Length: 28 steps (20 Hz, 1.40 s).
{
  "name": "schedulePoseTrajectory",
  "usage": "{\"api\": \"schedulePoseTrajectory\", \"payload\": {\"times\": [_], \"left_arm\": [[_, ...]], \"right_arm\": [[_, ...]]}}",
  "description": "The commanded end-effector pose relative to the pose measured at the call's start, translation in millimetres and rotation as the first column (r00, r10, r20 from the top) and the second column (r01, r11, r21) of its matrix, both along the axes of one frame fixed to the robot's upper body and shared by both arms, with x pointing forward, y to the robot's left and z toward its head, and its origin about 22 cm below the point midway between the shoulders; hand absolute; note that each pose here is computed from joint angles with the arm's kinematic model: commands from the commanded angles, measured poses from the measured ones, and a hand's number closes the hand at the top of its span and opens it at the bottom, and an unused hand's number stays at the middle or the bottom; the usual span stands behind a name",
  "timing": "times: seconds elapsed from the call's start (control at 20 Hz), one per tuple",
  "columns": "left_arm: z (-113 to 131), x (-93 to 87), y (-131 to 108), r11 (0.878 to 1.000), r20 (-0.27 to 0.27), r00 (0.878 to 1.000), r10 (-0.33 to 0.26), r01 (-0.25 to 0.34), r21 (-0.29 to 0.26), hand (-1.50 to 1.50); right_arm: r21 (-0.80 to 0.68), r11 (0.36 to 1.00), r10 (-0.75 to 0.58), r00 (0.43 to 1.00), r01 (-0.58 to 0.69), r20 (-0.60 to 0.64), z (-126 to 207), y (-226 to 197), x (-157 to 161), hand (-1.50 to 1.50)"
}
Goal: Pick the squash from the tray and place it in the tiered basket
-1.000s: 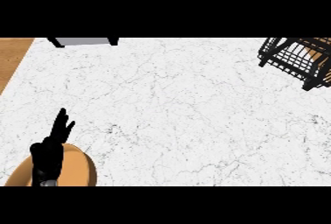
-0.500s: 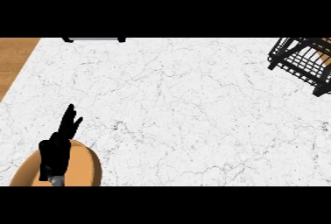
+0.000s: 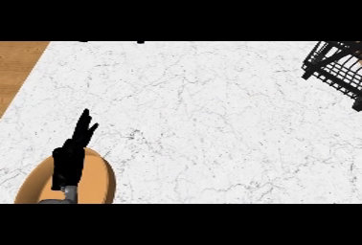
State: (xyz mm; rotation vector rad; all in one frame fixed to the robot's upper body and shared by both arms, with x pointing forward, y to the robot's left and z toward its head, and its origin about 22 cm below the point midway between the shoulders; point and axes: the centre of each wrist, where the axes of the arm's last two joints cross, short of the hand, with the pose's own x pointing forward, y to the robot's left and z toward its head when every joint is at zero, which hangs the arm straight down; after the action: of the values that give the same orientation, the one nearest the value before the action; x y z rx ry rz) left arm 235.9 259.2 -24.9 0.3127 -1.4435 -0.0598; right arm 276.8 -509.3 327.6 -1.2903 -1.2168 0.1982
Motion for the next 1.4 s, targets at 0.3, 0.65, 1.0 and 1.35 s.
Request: {"api": "schedulePoseTrajectory", "payload": {"times": [0.3, 0.65, 1.0, 1.35], "left_arm": [[-21.6, -11.6, -21.1, 0.997, -0.130, 0.991, -0.039, 0.030, -0.073, 0.00], [-14.1, -0.7, -15.5, 0.998, -0.109, 0.992, -0.055, 0.050, -0.048, 0.00], [-15.8, -16.3, -23.7, 0.996, -0.122, 0.991, -0.052, 0.044, -0.073, 0.00], [-24.4, -18.5, -21.3, 0.996, -0.118, 0.992, -0.053, 0.045, -0.074, 0.00]], "right_arm": [[-0.018, 0.998, 0.059, 0.995, -0.061, -0.085, -39.5, 9.3, 52.9, 1.50], [-0.022, 1.000, 0.015, 0.992, -0.018, -0.127, -72.5, 16.3, 83.1, 1.50], [0.109, 0.994, 0.032, 0.996, -0.023, -0.083, -115.4, 24.3, 100.3, 1.50], [0.432, 0.898, 0.058, 0.996, -0.083, 0.072, -131.3, 26.9, 106.7, -1.50]]}}
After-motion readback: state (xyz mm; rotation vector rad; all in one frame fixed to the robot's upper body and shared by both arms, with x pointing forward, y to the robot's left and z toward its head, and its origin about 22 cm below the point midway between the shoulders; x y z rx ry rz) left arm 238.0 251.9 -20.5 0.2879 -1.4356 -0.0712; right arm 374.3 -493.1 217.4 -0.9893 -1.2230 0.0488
